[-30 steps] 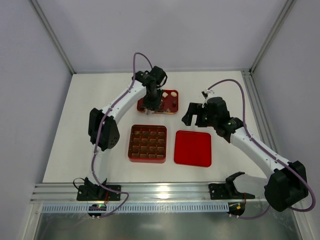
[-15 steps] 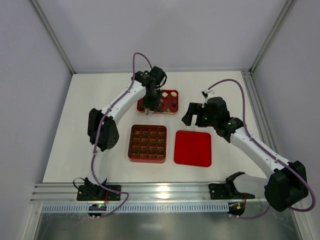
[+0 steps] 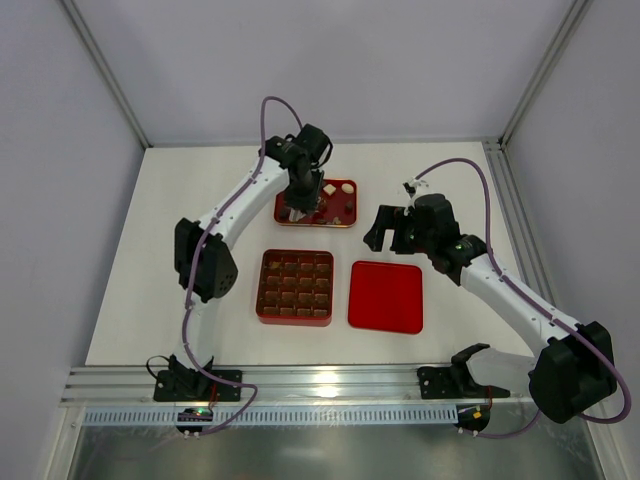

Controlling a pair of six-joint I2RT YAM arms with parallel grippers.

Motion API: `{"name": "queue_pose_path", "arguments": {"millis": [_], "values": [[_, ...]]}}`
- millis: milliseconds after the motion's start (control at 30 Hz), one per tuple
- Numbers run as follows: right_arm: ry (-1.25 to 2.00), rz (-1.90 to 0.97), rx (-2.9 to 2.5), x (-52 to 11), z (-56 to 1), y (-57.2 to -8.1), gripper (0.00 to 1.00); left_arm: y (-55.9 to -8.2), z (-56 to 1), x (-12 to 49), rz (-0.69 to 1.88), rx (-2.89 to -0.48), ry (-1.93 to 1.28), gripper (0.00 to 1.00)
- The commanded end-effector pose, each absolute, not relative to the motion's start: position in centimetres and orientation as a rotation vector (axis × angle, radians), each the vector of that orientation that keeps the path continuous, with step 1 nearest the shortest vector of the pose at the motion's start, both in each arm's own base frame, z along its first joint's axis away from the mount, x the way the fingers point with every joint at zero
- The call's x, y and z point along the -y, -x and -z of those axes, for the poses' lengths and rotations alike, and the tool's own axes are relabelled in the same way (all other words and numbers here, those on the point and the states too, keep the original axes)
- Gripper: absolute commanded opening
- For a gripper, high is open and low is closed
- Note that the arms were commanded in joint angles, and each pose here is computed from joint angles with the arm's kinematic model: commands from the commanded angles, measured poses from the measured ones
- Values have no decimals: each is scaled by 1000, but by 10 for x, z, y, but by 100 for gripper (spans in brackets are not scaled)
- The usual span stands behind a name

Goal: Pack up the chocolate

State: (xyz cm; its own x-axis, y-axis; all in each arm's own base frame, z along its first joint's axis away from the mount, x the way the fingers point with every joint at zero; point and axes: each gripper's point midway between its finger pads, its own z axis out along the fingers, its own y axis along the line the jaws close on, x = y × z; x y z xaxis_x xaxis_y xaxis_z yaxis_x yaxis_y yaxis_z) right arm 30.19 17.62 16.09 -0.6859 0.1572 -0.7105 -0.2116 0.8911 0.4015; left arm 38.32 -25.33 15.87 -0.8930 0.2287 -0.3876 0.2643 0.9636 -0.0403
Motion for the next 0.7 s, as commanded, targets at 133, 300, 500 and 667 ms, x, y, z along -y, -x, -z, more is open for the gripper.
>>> {"name": "queue_pose_path", "arguments": {"millis": [133, 300, 500, 667], "values": [[41, -598, -2197, -176, -176, -306, 100, -383, -199, 244, 146, -2643, -342, 30], [38, -598, -2200, -176, -174, -307, 100, -377, -211, 243, 175, -2628, -334, 29], [40, -608, -2202, -178, -173, -308, 100, -357, -225, 235, 214, -2626, -331, 30], [40, -616, -2204, -179, -172, -309, 100, -331, -243, 224, 265, -2609, -330, 30]]}}
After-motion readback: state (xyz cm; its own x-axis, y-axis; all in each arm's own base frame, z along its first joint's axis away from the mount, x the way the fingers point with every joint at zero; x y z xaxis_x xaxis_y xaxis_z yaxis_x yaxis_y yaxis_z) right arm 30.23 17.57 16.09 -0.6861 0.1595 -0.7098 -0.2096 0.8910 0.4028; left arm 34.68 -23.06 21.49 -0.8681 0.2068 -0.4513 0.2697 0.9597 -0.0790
